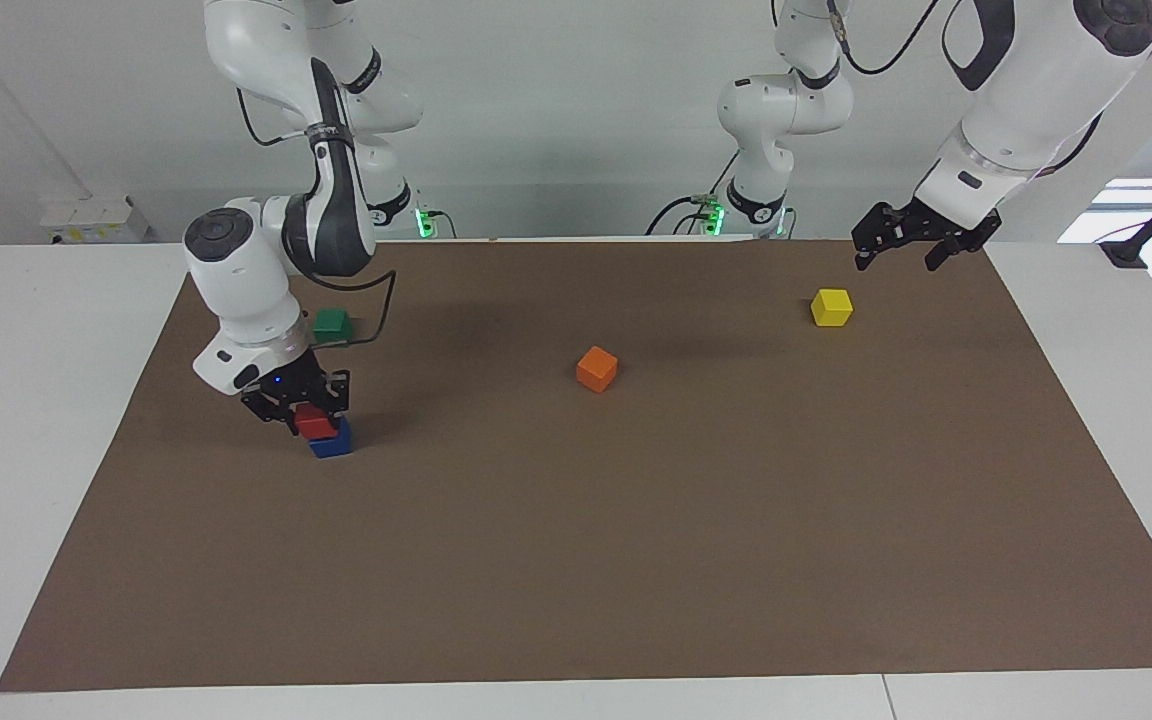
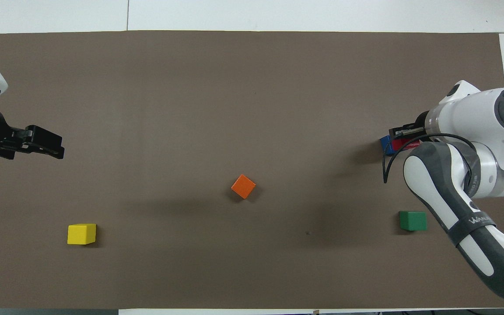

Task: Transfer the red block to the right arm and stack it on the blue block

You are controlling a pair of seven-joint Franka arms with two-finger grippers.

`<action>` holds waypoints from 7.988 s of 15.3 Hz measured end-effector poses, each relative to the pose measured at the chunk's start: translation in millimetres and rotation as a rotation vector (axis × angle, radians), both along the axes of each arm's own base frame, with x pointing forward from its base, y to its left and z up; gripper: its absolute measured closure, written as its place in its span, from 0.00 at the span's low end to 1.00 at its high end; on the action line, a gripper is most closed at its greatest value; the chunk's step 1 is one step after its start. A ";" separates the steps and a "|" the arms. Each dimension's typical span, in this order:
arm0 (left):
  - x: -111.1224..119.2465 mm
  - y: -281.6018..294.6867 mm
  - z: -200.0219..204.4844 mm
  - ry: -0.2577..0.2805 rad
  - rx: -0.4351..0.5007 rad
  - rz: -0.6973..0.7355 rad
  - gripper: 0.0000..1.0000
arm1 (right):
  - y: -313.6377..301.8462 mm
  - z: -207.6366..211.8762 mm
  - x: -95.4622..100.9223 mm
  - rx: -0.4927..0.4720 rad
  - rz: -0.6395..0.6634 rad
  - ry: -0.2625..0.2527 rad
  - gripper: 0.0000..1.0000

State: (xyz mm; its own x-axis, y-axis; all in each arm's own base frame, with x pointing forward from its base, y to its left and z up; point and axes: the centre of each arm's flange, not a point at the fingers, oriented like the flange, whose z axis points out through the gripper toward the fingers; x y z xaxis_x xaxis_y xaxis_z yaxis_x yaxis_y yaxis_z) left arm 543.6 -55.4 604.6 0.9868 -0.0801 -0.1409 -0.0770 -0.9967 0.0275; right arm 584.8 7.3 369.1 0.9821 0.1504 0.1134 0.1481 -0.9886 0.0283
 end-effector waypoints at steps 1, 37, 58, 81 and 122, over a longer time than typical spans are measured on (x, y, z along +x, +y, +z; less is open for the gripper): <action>0.6 -0.4 -2.4 -0.001 0.000 0.000 0.00 | -0.7 -0.5 -0.3 -0.001 0.003 0.001 0.45; 0.6 -0.2 -3.6 -0.005 0.000 0.000 0.00 | 0.0 -13.5 -3.4 -0.002 0.011 -0.019 0.45; 0.7 -0.2 -3.5 -0.005 0.000 0.000 0.00 | -0.5 -19.2 -2.9 -0.003 0.015 -0.012 0.00; 3.1 4.6 0.9 -0.033 -0.003 0.010 0.00 | -7.6 214.5 -48.4 0.058 -0.059 0.132 0.00; 3.3 8.1 0.6 -0.032 -0.002 0.017 0.00 | -43.8 235.7 -49.3 0.053 -0.121 0.150 0.00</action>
